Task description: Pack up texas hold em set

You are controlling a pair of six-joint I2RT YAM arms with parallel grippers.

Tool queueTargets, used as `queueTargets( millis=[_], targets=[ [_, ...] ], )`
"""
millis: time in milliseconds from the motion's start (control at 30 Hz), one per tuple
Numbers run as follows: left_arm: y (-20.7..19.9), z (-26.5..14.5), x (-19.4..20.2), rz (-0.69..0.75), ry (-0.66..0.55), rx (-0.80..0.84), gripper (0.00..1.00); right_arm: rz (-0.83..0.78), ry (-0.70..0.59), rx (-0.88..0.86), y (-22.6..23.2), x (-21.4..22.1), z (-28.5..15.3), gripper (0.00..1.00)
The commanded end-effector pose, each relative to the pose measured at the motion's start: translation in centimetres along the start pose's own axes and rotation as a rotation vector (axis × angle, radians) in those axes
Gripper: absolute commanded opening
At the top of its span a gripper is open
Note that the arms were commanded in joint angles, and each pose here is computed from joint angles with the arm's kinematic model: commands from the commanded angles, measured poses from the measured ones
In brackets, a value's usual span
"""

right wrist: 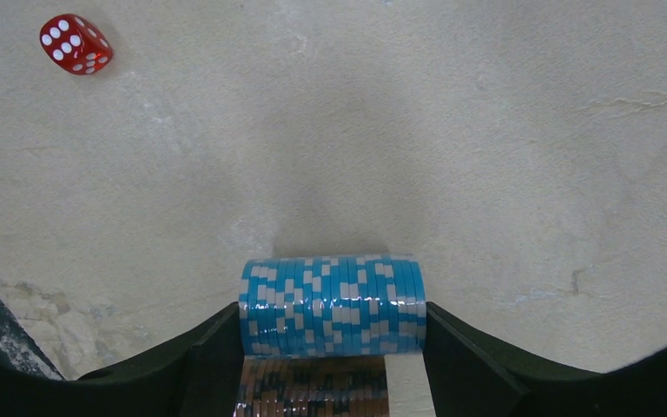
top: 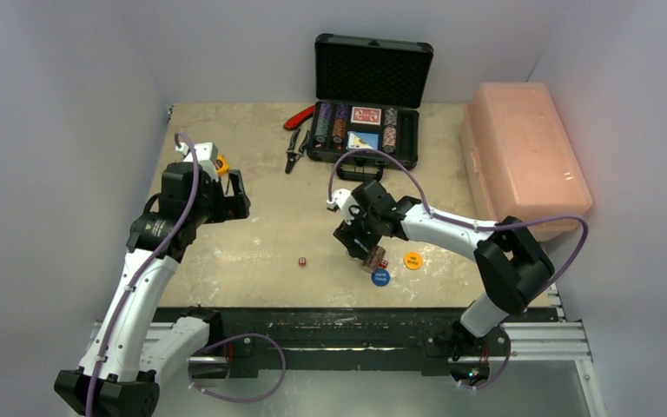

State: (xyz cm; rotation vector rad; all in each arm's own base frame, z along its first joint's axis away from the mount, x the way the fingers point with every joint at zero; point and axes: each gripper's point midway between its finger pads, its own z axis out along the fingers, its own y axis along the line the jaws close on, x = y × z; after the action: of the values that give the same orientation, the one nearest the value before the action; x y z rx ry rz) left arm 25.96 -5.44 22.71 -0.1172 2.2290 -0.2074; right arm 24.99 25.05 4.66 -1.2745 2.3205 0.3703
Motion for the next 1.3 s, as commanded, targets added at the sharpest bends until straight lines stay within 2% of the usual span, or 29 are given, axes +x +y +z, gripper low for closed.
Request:
queueTargets(
  millis=[0, 333, 667, 833, 933, 1167, 1267],
  targets=[
    [-0.3, -0.5, -0.5, 0.006, -0.025, 0.009, 0.98, 0.006, -0.169, 0.057, -1.0, -5.5, -2.9, 0.47],
    [-0.4, -1.9, 0.2, -0.018, -0.04, 0.033, 0.98, 0.135, -0.352, 0.17, -3.0, -10.5, -5.6, 0.46],
    [-0.2, -4.1, 1.8, -0.045, -0.026, 0.042, 0.98, 0.32, -0.485, 0.385, -7.8, -14.8, -9.0, 0.42],
    [0.0, -5.0, 3.0, -0.061, -0.015, 0.048, 0.98, 0.504, -0.508, 0.518, -12.3, -15.5, -10.8, 0.33],
    [0.0, -5.2, 3.7, -0.071, -0.01, 0.054, 0.98, 0.643, -0.565, 0.558, -14.9, -16.0, -12.4, 0.29],
    [0.3, -5.5, 4.8, -0.099, -0.013, 0.053, 0.97, 0.889, -0.713, 0.737, -19.5, -16.6, -16.5, 0.0],
    [0.4, -5.8, 4.7, -0.107, -0.046, 0.055, 0.97, 0.991, -0.779, 0.792, -20.7, -17.1, -18.0, 0.0]
  ],
)
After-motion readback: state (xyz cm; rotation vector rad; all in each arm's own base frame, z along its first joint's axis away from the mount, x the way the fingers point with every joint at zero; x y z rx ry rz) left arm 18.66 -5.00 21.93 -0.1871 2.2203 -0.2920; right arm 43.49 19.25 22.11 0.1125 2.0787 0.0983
